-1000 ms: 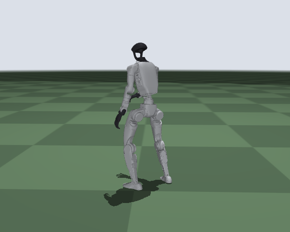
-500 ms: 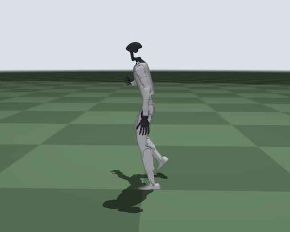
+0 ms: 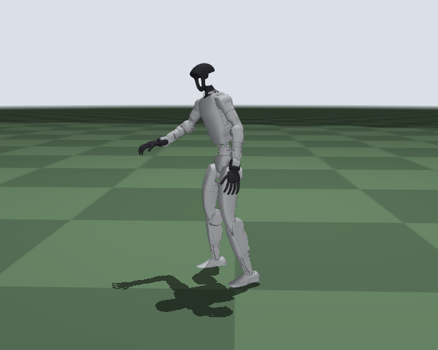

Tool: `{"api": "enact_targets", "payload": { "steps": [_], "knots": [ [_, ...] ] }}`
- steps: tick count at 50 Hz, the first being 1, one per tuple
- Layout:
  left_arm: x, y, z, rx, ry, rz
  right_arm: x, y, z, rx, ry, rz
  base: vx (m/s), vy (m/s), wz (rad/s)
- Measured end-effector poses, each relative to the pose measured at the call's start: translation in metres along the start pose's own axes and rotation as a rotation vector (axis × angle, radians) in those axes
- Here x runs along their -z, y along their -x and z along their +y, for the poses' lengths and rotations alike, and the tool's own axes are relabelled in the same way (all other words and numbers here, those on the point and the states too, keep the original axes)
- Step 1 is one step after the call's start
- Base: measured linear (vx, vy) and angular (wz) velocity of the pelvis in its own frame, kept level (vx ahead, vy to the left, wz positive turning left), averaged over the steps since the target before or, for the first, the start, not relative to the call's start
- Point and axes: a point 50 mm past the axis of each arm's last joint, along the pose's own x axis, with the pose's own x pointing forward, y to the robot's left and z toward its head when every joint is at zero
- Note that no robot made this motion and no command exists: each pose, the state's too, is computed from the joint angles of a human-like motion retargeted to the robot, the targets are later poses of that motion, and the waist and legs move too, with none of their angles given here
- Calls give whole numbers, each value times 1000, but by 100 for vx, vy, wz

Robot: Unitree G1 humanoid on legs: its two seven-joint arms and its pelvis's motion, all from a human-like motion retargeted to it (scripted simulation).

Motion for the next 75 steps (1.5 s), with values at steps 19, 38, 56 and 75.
{"api": "enact_targets", "payload": {
  "steps": [19, 38, 56, 75],
  "knots": [
    [103, 36, 21, -144, 272, 412, 37, 152, 150, -193, -1508, 1065, 21, -4, 107],
    [-2, -5, 66, -261, 205, 118, 130, 107, -63, 540, -471, 524, 20, 6, 100],
    [7, 1, -13, -12, 86, 42, -81, -54, -41, 127, 239, -306, 37, -15, 21],
    [118, 44, 6, -12, 203, 454, -33, 106, 165, -521, -1210, 764, 35, 6, -2]
  ]
}}
